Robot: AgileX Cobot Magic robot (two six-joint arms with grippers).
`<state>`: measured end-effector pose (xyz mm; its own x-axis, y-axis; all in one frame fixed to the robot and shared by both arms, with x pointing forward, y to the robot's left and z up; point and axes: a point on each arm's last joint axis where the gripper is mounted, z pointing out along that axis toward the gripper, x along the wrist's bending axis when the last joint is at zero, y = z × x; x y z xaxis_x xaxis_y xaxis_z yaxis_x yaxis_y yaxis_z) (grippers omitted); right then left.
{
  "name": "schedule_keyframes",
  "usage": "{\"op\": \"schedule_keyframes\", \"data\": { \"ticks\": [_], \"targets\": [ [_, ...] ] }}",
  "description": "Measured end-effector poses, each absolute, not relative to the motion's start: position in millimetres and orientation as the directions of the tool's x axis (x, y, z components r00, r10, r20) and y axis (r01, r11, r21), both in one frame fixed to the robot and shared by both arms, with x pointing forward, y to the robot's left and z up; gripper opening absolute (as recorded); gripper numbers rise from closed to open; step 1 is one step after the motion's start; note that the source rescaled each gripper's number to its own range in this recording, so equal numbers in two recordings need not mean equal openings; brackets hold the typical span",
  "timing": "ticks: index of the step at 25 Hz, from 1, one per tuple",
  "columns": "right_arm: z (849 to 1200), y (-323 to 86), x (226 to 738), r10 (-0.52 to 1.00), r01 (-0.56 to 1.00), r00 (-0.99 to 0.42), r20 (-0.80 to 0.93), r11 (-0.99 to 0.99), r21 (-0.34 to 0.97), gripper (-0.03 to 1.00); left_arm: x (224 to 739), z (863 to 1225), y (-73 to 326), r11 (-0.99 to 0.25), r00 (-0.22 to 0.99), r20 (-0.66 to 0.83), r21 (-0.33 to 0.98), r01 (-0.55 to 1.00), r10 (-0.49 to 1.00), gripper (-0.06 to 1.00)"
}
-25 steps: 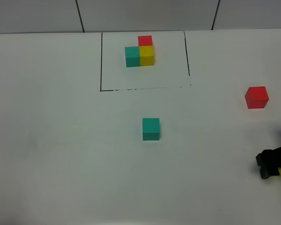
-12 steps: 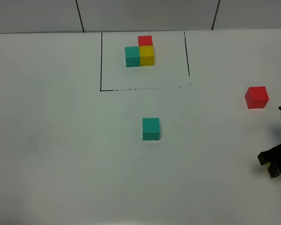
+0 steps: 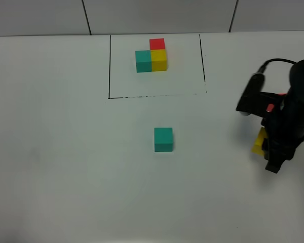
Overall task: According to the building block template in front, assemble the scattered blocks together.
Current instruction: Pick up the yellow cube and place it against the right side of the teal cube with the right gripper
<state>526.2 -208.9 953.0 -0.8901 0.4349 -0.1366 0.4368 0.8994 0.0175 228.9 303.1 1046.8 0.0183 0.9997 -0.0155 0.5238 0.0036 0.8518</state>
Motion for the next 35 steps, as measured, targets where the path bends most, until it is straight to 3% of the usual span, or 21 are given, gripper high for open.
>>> {"op": "schedule_keyframes", "data": {
  "ticks": [4, 12, 20, 35],
  "targets": [
    [954, -183, 541, 0.269, 0.274, -0.946, -0.183, 0.962, -0.005, 0.02, 229, 1047, 303, 0.004, 0.018, -0.015, 0.852, 0.524, 1.000, 0.80],
    [934, -153, 577, 0.113, 0.119, -0.985, -0.131, 0.992, -0.046, 0.02, 229, 1047, 303, 0.004, 0.018, -0.015, 0.852, 0.524, 1.000, 0.80],
    [922, -130, 598, 0.104, 0.106, -0.989, -0.102, 0.994, -0.011, 0.02, 229, 1047, 303, 0.004, 0.018, -0.015, 0.852, 0.524, 1.000, 0.80],
    [910, -110, 591, 0.123, 0.123, -0.992, -0.027, 0.992, 0.012, 0.02, 229, 1047, 303, 0.004, 0.018, -0.015, 0.852, 0.524, 1.000, 0.80]
  ]
}}
